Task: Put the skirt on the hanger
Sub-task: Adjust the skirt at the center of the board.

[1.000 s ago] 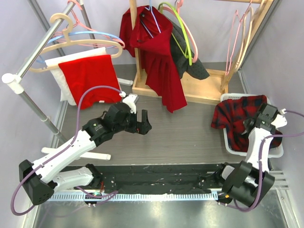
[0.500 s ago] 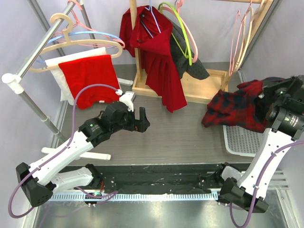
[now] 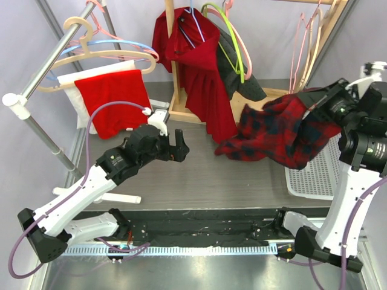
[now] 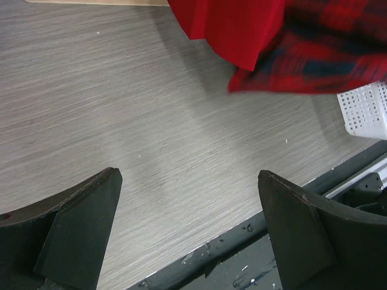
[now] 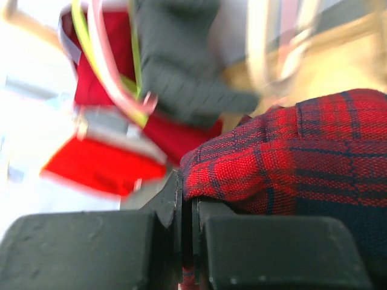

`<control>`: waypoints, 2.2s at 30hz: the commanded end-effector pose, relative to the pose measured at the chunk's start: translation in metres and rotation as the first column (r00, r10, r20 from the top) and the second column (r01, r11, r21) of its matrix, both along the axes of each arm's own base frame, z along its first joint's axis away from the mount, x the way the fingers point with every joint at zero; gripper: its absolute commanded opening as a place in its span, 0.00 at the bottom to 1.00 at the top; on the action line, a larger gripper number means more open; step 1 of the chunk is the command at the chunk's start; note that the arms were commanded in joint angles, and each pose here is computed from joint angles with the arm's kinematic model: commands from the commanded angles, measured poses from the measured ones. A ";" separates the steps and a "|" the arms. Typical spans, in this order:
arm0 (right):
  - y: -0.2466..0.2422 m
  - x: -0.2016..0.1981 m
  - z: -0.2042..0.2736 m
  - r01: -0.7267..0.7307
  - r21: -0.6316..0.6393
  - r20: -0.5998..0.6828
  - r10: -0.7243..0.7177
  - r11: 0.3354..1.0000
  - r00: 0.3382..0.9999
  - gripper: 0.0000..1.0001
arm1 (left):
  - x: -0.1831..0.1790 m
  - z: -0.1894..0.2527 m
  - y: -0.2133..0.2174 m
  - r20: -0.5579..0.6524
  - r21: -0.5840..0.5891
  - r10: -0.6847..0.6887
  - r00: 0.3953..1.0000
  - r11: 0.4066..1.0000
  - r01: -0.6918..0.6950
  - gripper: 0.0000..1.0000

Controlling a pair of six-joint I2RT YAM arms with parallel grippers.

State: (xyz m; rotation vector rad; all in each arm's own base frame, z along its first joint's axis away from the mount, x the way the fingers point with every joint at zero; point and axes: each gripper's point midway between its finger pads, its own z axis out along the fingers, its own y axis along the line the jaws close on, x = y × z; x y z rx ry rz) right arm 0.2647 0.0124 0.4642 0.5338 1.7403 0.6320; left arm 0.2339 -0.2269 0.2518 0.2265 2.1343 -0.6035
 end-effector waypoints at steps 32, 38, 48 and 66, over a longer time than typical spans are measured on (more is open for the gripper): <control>0.142 0.085 -0.284 -0.121 -0.088 -0.455 0.068 0.989 0.888 0.01 | 0.005 -0.017 -0.099 0.032 -0.056 -0.230 0.973 0.971 0.232 1.00; 0.143 0.087 -0.295 -0.099 -0.075 -0.475 0.051 0.992 0.878 0.01 | 0.009 -0.045 -0.158 0.078 -0.034 -0.237 0.968 0.970 0.240 1.00; 0.149 0.081 -0.312 -0.117 -0.037 -0.506 0.082 0.992 0.858 0.01 | 0.013 -0.072 -0.207 0.155 -0.012 -0.125 0.980 0.992 0.129 1.00; 0.150 0.060 -0.297 -0.239 -0.073 -0.504 0.171 0.968 0.847 0.14 | 0.026 -0.108 -0.230 0.167 0.056 -0.105 0.980 0.994 0.097 0.57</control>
